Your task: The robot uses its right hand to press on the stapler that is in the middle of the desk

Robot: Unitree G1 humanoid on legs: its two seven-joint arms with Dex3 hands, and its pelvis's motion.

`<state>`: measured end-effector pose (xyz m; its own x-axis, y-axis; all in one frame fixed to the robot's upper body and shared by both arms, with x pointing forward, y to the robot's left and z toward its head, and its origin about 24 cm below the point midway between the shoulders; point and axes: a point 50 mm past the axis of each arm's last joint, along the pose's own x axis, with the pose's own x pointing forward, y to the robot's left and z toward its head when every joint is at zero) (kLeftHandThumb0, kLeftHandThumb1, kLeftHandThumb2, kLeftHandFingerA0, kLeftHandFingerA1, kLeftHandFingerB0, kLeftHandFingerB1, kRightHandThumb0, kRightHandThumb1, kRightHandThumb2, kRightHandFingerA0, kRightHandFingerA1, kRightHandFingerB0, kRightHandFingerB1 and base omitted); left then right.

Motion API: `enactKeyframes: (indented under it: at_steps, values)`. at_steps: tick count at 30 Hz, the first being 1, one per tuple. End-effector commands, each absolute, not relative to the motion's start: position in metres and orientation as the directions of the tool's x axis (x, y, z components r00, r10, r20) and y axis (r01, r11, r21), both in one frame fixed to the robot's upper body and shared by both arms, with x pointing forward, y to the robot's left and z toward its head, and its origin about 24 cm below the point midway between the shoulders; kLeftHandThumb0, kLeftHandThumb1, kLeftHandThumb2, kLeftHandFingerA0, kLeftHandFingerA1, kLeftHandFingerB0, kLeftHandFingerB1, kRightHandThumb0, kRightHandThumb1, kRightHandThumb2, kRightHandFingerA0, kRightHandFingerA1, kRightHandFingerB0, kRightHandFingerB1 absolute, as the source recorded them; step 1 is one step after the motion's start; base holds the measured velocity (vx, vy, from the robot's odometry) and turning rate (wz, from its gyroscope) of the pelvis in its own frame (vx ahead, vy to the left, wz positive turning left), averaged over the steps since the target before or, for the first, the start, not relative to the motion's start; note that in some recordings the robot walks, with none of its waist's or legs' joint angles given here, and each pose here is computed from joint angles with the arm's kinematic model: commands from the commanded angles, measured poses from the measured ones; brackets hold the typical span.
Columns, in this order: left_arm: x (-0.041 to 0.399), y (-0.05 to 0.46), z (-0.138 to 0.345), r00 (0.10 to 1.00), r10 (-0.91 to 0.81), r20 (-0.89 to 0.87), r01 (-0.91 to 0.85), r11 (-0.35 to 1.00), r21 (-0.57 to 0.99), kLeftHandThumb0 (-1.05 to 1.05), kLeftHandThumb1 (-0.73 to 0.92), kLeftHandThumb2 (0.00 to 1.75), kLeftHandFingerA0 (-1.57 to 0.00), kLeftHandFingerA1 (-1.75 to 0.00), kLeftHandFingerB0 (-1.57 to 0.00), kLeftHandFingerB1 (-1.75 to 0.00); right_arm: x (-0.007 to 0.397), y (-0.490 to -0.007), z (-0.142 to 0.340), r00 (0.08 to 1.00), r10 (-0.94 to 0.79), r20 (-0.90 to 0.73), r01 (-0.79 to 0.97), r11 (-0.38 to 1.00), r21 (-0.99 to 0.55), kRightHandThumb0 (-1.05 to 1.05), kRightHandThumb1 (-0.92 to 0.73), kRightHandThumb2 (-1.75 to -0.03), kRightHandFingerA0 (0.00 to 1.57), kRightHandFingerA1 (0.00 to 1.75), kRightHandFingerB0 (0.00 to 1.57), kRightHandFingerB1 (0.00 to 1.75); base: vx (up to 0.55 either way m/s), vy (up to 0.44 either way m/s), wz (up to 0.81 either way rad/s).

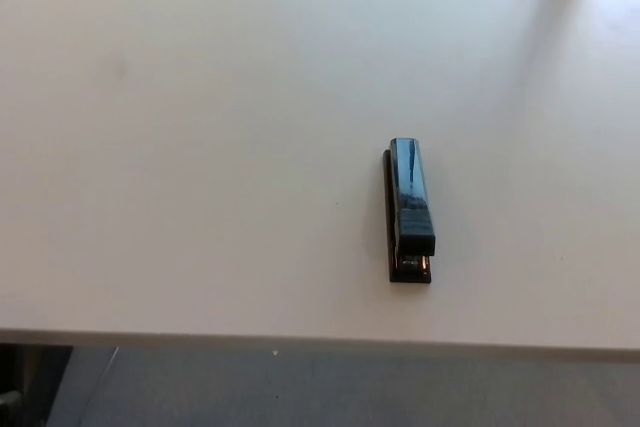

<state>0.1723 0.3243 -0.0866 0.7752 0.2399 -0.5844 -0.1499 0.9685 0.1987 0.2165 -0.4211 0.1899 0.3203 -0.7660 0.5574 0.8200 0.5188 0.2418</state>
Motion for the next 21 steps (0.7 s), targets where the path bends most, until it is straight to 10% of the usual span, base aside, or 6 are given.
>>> enactKeyframes:
  at_steps: [1,9,11,12,16,21]
  values:
    - [0.182,0.334,-0.075,0.800,0.244,-0.548,-0.143,0.965,0.221,-0.64,0.92,0.75,-0.09,-0.28,-0.10,-0.21,0.309,-0.297,0.253,0.646,-0.336,0.685,0.382,0.920,0.091,0.07,-0.78,-0.78,1.23,0.89,0.77,1.08,0.00,0.000,0.00]
    - [0.184,0.333,-0.075,0.800,0.241,-0.549,-0.131,0.964,0.232,-0.69,0.80,1.07,0.00,-0.39,-0.12,-0.31,0.355,-0.227,0.236,0.780,-0.190,0.597,0.235,0.972,0.002,-0.08,-0.78,-0.70,1.26,0.97,0.76,1.06,0.00,0.000,0.00]
    - [0.184,0.333,-0.075,0.799,0.238,-0.553,-0.123,0.964,0.237,-0.67,0.92,0.77,-0.10,-0.30,-0.10,-0.21,0.364,-0.209,0.227,0.810,-0.144,0.569,0.203,0.978,-0.040,-0.08,-0.80,-0.67,1.26,0.94,0.72,1.09,0.00,0.000,0.00]
    - [0.184,0.334,-0.075,0.798,0.238,-0.553,-0.124,0.964,0.235,-0.68,0.79,1.07,0.00,-0.38,-0.12,-0.30,0.368,-0.202,0.223,0.820,-0.132,0.557,0.184,0.982,-0.038,-0.09,-0.82,-0.65,1.27,0.90,0.71,1.11,0.00,0.000,0.00]
    - [0.183,0.333,-0.075,0.801,0.229,-0.553,-0.125,0.968,0.219,-0.62,0.92,0.73,-0.09,-0.27,-0.08,-0.21,0.384,-0.168,0.188,0.893,-0.067,0.444,0.099,0.994,-0.049,-0.08,-0.81,-0.67,1.28,0.91,0.73,1.16,0.00,0.000,0.00]
    - [0.183,0.333,-0.074,0.805,0.227,-0.549,-0.116,0.966,0.229,-0.68,0.79,1.06,0.00,-0.38,-0.12,-0.31,0.390,-0.141,0.157,0.931,-0.036,0.362,0.105,0.979,-0.174,-0.15,-0.82,-0.66,1.08,1.03,0.73,1.11,0.00,0.000,0.00]
